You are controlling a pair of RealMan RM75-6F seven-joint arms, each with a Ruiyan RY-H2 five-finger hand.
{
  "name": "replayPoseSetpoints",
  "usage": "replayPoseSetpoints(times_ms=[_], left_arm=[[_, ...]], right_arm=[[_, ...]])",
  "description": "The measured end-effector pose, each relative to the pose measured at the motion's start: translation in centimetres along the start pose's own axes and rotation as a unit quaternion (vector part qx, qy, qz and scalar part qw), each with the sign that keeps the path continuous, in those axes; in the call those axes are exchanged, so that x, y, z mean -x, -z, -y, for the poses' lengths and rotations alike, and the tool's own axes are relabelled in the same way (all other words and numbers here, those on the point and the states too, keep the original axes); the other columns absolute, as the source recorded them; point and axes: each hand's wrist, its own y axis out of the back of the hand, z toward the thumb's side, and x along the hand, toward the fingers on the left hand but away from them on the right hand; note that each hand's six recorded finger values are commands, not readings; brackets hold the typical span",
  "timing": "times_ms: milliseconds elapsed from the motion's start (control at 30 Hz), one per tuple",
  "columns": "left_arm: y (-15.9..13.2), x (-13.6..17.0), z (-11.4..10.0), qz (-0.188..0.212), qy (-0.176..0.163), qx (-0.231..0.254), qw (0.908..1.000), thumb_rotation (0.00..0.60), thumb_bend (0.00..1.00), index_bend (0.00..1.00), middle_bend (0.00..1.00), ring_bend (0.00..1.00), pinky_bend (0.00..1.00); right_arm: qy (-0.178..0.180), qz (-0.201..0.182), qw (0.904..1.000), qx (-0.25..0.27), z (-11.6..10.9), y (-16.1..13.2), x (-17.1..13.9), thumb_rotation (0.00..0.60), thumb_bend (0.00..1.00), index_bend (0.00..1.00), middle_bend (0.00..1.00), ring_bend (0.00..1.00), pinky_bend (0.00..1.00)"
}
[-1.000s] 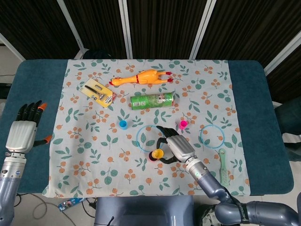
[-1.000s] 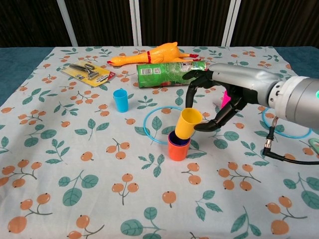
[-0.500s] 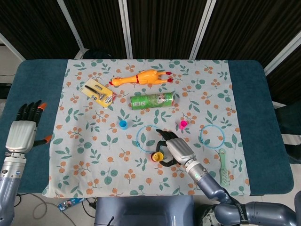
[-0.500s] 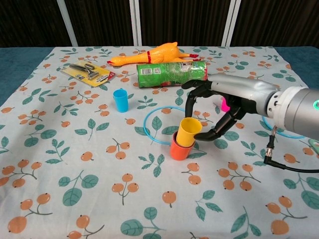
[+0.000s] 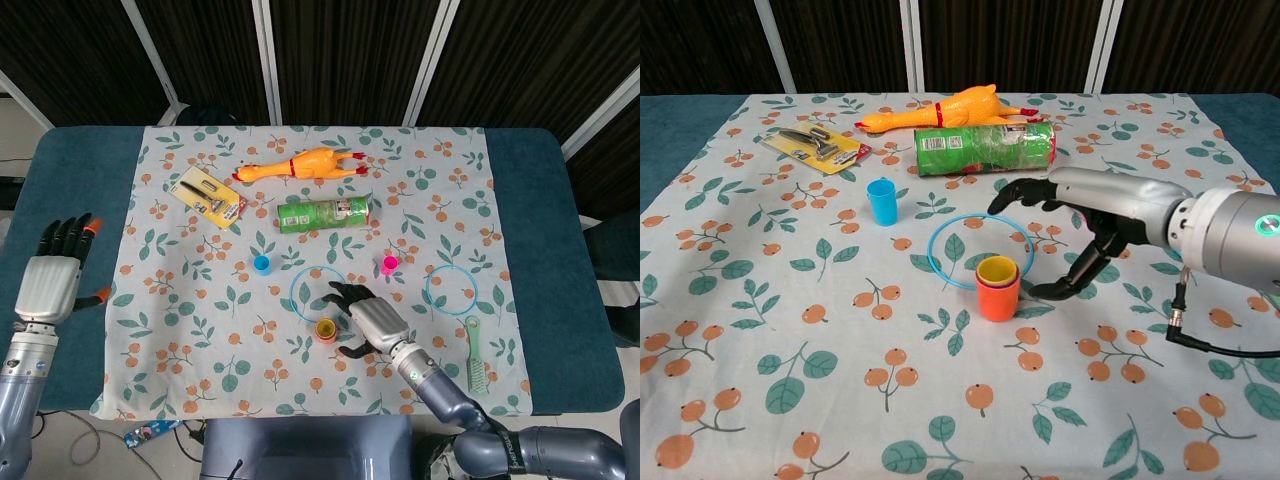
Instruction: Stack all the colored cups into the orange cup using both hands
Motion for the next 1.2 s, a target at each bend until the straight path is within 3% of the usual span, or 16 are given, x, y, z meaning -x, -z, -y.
replayPoseSetpoints(times_ms=[267, 467, 600, 767, 900, 1200], left_arm=[[-1.9, -1.2, 0.0, 0.031, 0.012, -0.014, 0.9994, 0.600, 0.10, 0.03, 0.00, 0.00, 0.00], [-4.3, -2.5, 0.0, 0.066, 0.043, -0.010, 0.9968, 0.600, 0.10, 0.07, 0.00, 0.00, 0.00], [-6.2, -3.7, 0.5, 0.092, 0.085, -0.006, 0.9922, 0.600, 0.10, 0.11, 0.00, 0.00, 0.00], [-8.6, -5.6, 1.0, 0.111, 0.127, 0.002, 0.9857, 0.600, 0.11, 0.15, 0.00, 0.00, 0.00], [-11.0, -7.0, 1.8, 0.126, 0.159, 0.006, 0.9793, 0.600, 0.12, 0.17, 0.00, 0.00, 0.00], [-15.5, -8.6, 3.3, 0.154, 0.174, 0.003, 0.9726, 0.600, 0.14, 0.22, 0.00, 0.00, 0.00]], right_arm=[[0.036, 0.013, 0.9993, -0.001, -3.2, 0.7, -1.2, 0.600, 0.32, 0.07, 0.02, 0.05, 0.10], [0.102, 0.029, 0.9934, -0.044, -6.7, 2.9, -4.5, 0.600, 0.32, 0.11, 0.02, 0.05, 0.10], [0.157, 0.054, 0.9826, -0.084, -8.1, 5.3, -8.6, 0.600, 0.32, 0.15, 0.02, 0.05, 0.10], [0.187, 0.100, 0.9726, -0.096, -7.5, 8.8, -14.6, 0.600, 0.32, 0.15, 0.02, 0.05, 0.10], [0.203, 0.129, 0.9661, -0.093, -6.9, 11.3, -17.8, 0.600, 0.32, 0.08, 0.02, 0.04, 0.09], [0.250, 0.161, 0.9480, -0.113, -6.2, 14.3, -20.7, 0.600, 0.32, 0.05, 0.02, 0.02, 0.09]])
